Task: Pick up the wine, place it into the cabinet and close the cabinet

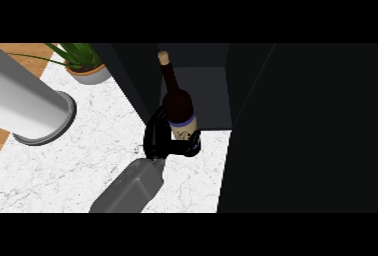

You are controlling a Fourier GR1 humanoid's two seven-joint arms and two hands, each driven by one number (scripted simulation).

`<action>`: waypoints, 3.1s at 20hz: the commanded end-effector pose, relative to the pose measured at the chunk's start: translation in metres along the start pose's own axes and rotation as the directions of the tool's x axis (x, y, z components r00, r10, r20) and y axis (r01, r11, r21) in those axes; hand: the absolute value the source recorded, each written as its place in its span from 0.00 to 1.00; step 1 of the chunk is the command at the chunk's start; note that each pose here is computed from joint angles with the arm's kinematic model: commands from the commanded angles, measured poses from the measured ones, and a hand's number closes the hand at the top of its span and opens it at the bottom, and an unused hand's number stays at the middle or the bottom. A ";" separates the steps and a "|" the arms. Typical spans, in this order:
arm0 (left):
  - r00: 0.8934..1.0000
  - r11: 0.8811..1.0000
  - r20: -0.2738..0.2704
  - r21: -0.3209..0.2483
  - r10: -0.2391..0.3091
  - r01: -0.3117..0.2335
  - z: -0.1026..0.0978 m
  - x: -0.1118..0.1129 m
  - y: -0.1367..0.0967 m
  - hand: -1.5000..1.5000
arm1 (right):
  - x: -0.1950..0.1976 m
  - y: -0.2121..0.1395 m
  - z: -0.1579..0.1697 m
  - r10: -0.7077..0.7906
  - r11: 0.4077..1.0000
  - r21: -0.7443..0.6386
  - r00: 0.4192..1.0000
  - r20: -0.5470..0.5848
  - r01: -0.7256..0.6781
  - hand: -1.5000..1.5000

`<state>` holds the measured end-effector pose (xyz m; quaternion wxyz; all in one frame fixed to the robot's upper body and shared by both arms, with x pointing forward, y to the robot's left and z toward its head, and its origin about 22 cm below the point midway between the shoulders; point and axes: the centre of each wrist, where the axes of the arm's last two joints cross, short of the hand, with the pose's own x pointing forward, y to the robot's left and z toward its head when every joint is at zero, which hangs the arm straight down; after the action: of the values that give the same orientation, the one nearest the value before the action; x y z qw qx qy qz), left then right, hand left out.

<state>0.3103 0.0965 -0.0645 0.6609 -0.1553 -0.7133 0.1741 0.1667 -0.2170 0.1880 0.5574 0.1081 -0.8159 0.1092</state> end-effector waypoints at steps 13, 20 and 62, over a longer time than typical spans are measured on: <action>1.000 0.998 0.025 0.066 -0.004 0.002 -0.061 0.028 -0.020 1.00 | -0.008 -0.001 0.007 -0.020 1.000 -0.017 1.000 -0.001 0.020 0.00; 0.999 0.998 0.002 0.062 -0.032 0.032 -0.098 0.053 -0.040 1.00 | -0.020 -0.007 -0.002 0.011 1.000 0.023 1.000 0.003 -0.011 0.00; 1.000 0.980 0.018 0.197 0.003 -0.006 -0.081 0.038 -0.053 0.00 | -0.009 0.006 -0.025 -0.023 0.996 0.090 0.999 0.048 0.018 0.00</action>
<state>0.3897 0.0704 0.0003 0.6761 -0.0960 -0.6926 0.2322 0.1911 -0.1960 0.1833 0.5341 0.1510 -0.8206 0.1361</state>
